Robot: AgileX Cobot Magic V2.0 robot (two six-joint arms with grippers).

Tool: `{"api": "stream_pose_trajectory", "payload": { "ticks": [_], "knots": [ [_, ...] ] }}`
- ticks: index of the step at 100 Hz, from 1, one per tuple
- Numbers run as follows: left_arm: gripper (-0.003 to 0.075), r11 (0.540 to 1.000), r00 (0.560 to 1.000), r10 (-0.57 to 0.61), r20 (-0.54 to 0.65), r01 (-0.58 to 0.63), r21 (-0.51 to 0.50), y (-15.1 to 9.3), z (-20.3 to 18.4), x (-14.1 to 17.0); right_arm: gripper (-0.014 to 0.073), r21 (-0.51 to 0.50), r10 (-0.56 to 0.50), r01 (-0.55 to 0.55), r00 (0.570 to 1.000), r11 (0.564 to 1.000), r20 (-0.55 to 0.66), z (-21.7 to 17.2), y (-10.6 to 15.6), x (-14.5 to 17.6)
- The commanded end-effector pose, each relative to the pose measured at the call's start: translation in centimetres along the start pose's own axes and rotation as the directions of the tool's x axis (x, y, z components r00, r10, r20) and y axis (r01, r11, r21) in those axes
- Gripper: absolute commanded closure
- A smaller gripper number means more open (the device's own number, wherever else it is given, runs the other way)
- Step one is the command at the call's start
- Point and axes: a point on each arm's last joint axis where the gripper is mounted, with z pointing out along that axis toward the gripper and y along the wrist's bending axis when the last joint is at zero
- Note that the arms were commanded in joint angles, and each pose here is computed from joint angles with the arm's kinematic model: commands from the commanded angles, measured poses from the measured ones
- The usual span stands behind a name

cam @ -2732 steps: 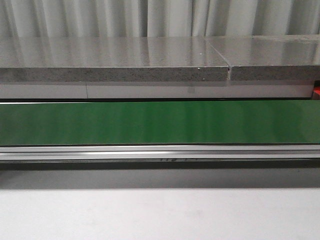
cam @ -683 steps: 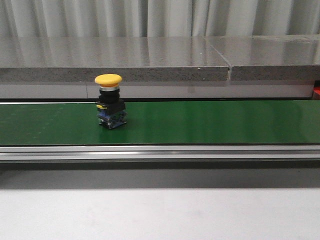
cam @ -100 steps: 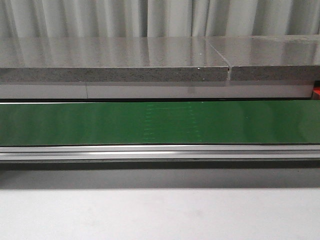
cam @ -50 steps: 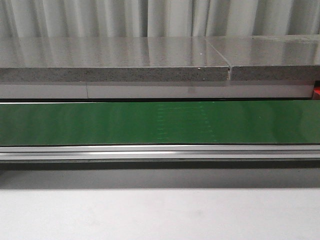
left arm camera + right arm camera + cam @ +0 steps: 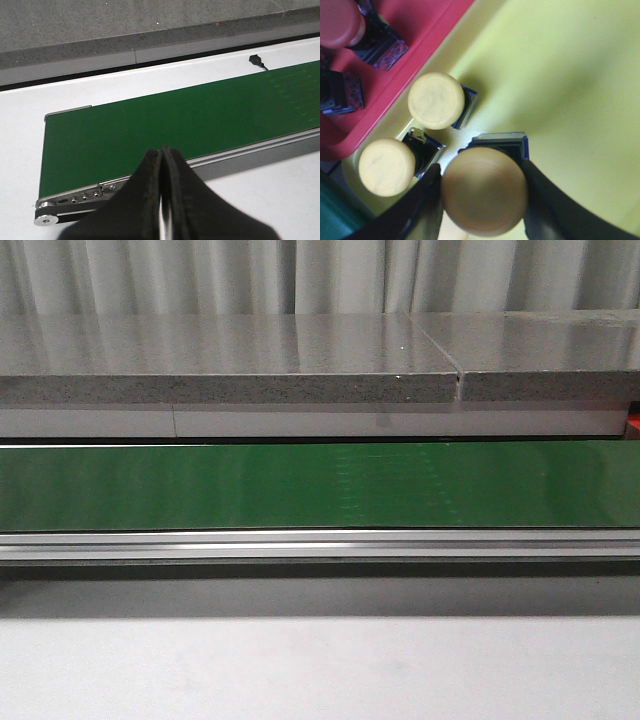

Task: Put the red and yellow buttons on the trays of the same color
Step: 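Carry the yellow button into the yellow tray and release it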

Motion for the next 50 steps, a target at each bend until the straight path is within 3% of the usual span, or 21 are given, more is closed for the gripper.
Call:
{"api": "stream_pose_trajectory", "payload": {
  "ticks": [1, 50],
  "knots": [
    [0.0741, 1.0, 0.996, -0.013, 0.09, 0.013, 0.001, 0.0, -0.4, -1.3, 0.043, -0.02, 0.005, -0.003, 0.996, 1.0, 0.089, -0.6, 0.2, -1.2],
    [0.0741, 1.0, 0.996, -0.013, 0.09, 0.013, 0.001, 0.0, -0.4, -1.3, 0.0397, 0.0, 0.021, -0.021, 1.0, 1.0, -0.004, 3.0, 0.0, -0.9]
  ]
}}
